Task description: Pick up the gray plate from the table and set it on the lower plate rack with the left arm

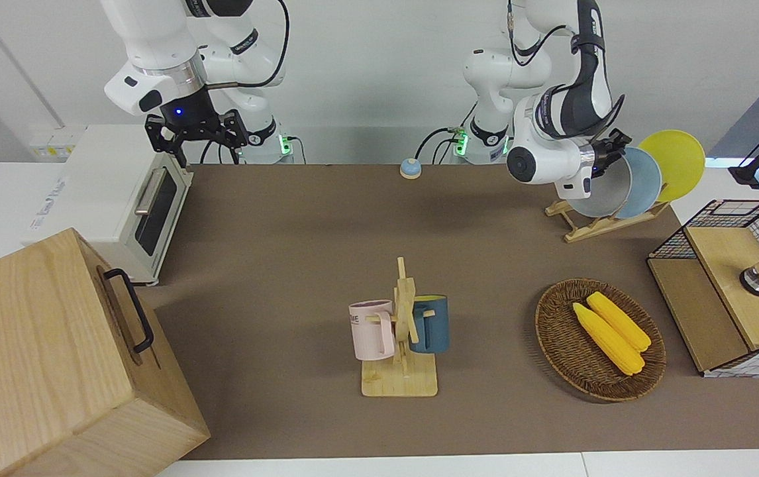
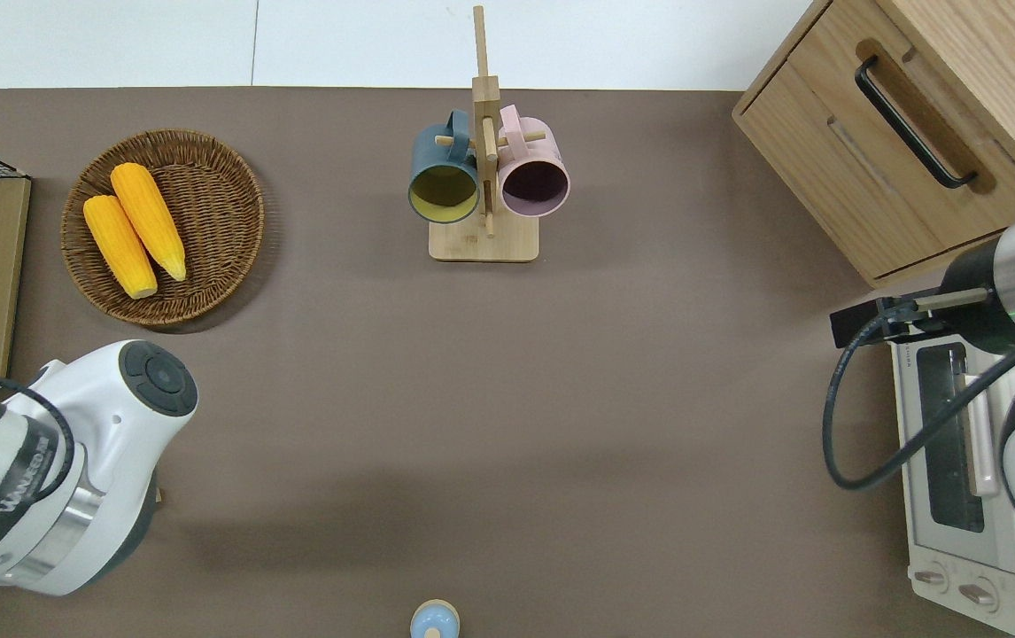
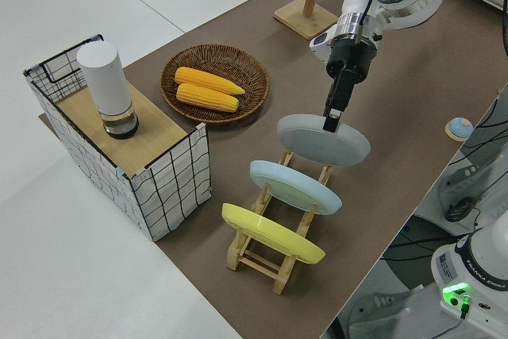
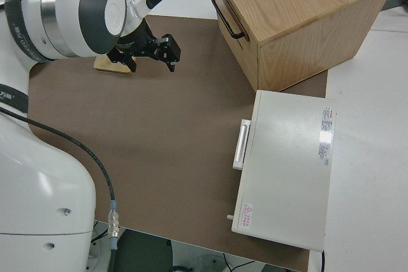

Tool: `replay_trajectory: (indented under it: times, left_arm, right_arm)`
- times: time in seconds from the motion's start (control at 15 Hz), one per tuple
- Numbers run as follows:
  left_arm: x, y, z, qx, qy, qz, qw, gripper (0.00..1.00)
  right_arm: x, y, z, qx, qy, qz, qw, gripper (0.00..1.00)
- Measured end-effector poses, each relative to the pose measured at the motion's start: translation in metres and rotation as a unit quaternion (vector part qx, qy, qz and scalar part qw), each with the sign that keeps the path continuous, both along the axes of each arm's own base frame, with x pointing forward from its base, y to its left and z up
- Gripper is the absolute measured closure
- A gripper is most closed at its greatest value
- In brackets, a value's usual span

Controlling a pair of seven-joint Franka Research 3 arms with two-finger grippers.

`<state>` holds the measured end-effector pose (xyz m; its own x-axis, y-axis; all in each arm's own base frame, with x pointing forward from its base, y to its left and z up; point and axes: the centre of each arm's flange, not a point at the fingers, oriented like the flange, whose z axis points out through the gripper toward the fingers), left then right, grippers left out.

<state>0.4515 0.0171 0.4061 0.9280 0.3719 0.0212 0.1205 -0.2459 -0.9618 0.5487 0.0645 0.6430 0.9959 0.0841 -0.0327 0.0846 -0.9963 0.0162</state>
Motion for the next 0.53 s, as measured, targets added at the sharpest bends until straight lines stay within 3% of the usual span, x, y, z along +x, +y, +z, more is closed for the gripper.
replay_trajectory:
  times: [0.53]
  left_arm:
    - [0.004,-0.007,-0.028,0.037,-0.012,0.002,0.9992,0.94]
  right_arm:
    - [0.0,0.0,0.0,0.0,0.0,0.0,1.0,0.01]
